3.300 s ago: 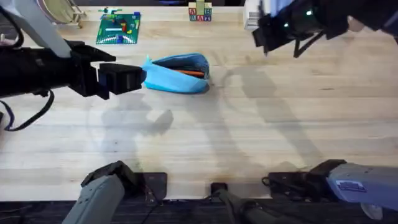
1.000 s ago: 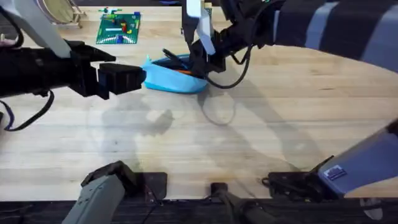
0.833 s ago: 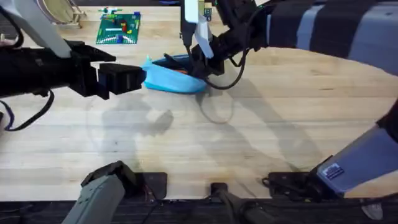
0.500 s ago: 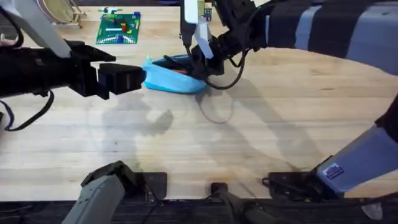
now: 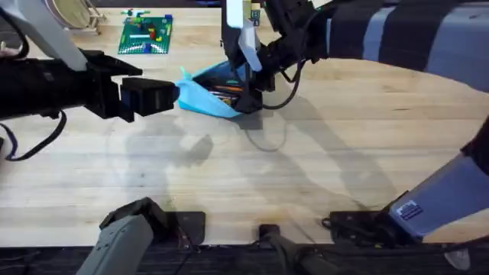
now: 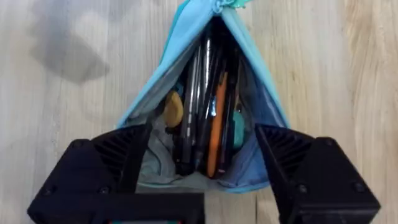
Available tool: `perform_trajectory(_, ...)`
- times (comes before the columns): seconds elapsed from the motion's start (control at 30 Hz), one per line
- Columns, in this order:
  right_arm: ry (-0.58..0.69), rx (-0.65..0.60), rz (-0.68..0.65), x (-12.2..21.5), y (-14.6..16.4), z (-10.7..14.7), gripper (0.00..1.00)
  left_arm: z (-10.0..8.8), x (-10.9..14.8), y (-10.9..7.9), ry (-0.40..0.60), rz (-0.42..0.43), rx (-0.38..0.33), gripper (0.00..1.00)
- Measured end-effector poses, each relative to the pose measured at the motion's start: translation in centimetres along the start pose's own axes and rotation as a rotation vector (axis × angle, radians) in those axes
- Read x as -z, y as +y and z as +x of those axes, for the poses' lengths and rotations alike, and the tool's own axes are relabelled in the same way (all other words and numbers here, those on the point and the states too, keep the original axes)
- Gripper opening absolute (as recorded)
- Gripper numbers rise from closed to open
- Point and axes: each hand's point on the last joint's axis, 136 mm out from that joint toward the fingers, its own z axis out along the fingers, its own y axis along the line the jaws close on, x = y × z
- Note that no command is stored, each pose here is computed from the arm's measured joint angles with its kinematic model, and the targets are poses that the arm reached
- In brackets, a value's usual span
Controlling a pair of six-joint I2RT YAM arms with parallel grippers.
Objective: Unzip the bag, pick up the pens from the table one at a time and place them inside, then zip the bag closed.
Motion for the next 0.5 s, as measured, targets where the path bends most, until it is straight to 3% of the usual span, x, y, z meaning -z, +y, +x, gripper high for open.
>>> perform_trajectory(0.2,-0.013,-0.058,0.028,1.3,-0.2,-1.0,0.996,0.0,0.0,0.0,0.000,0.000,0.000,0.993)
perform_trajectory(0.5,0.016,-0.190,0.331,8.6,-3.4,-3.6,0.997,0.0,0.0,0.0,0.000,0.000,0.000,0.993)
